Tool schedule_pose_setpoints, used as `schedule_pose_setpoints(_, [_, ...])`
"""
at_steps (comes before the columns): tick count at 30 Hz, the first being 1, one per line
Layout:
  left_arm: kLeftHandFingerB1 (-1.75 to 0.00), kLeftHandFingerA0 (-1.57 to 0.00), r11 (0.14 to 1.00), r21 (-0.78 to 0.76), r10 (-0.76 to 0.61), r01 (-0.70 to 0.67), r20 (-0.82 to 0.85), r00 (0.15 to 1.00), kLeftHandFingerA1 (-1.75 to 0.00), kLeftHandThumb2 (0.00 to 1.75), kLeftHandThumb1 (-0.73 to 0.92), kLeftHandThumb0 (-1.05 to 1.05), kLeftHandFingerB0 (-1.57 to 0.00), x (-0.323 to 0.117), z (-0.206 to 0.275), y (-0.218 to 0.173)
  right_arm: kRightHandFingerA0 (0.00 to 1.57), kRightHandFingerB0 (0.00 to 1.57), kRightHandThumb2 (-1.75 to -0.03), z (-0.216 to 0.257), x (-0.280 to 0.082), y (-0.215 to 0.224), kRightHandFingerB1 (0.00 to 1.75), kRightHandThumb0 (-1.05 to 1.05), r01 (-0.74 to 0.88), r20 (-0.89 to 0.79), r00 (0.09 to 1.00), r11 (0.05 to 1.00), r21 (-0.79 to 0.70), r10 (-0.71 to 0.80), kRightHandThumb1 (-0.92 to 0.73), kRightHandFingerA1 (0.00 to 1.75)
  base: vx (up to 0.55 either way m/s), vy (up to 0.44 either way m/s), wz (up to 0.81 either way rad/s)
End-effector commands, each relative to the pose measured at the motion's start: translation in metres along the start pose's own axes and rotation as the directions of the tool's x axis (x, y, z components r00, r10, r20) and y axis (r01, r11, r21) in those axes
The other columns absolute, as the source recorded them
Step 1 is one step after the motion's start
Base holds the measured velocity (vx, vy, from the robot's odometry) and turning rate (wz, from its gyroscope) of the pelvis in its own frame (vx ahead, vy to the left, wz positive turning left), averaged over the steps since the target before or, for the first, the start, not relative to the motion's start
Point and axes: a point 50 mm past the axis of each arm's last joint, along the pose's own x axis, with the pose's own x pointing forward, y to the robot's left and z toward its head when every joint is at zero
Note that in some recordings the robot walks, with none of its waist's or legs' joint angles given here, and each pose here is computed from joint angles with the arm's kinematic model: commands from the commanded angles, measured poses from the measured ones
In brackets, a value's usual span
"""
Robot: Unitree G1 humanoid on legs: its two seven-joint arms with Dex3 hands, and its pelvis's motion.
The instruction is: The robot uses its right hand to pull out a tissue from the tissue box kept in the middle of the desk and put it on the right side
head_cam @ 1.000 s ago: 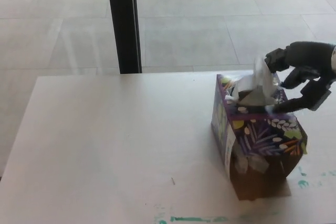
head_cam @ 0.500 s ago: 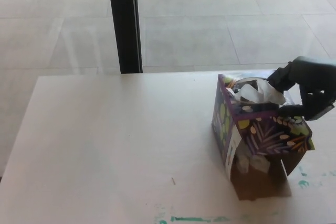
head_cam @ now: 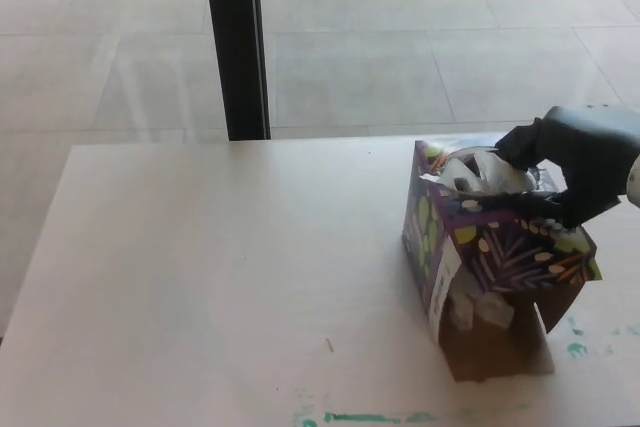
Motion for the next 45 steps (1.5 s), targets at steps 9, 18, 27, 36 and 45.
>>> schedule_pose_setpoints(9, [-0.57,-0.67,1.0,-0.009,0.022,-0.022,0.075,0.997,-0.55,0.87,0.92,-1.05,-0.45,-0.007,-0.002,0.009,0.89,0.65,-0.88,0.003,-0.005,0.006,1.67,-0.31,0.266,0.073,0.964,0.896,-0.357,-0.257,-0.56,1.75,0.0,0.0,0.0])
schedule_pose_setpoints(18, [-0.58,-0.66,1.0,-0.005,0.013,-0.012,0.092,0.996,-0.55,0.89,0.92,-1.05,-0.44,-0.011,-0.003,0.011,0.92,0.71,-0.85,0.001,-0.007,0.002,1.54,-0.34,0.323,0.131,0.946,0.845,-0.425,-0.296,-0.53,1.75,0.0,0.0,0.0])
schedule_pose_setpoints(27, [-0.57,-0.67,1.0,-0.002,0.011,-0.011,0.091,0.996,-0.55,0.89,0.92,-1.05,-0.46,-0.011,-0.005,0.012,0.92,0.73,-0.84,0.003,-0.006,-0.007,1.44,-0.35,0.421,0.159,0.907,0.807,-0.415,-0.391,-0.59,1.75,0.0,0.0,0.0])
schedule_pose_setpoints(36, [-0.57,-0.68,1.0,0.01,0.018,-0.019,0.077,0.997,-0.56,0.9,0.92,-1.05,-0.46,-0.013,-0.009,0.015,0.91,0.62,-0.8,0.001,-0.004,-0.034,1.63,-0.32,0.584,0.18,0.81,0.742,-0.329,-0.558,-0.63,1.75,0.0,0.0,0.0])
schedule_pose_setpoints(45, [-0.58,-0.69,1.0,-0.004,0.021,-0.02,0.084,0.996,-0.56,0.89,0.92,-1.05,-0.47,-0.015,-0.012,0.016,0.95,0.61,-0.74,0.0,-0.004,-0.078,1.63,-0.28,0.696,0.168,0.708,0.638,-0.328,-0.686,-0.71,1.75,0.0,0.0,0.0])
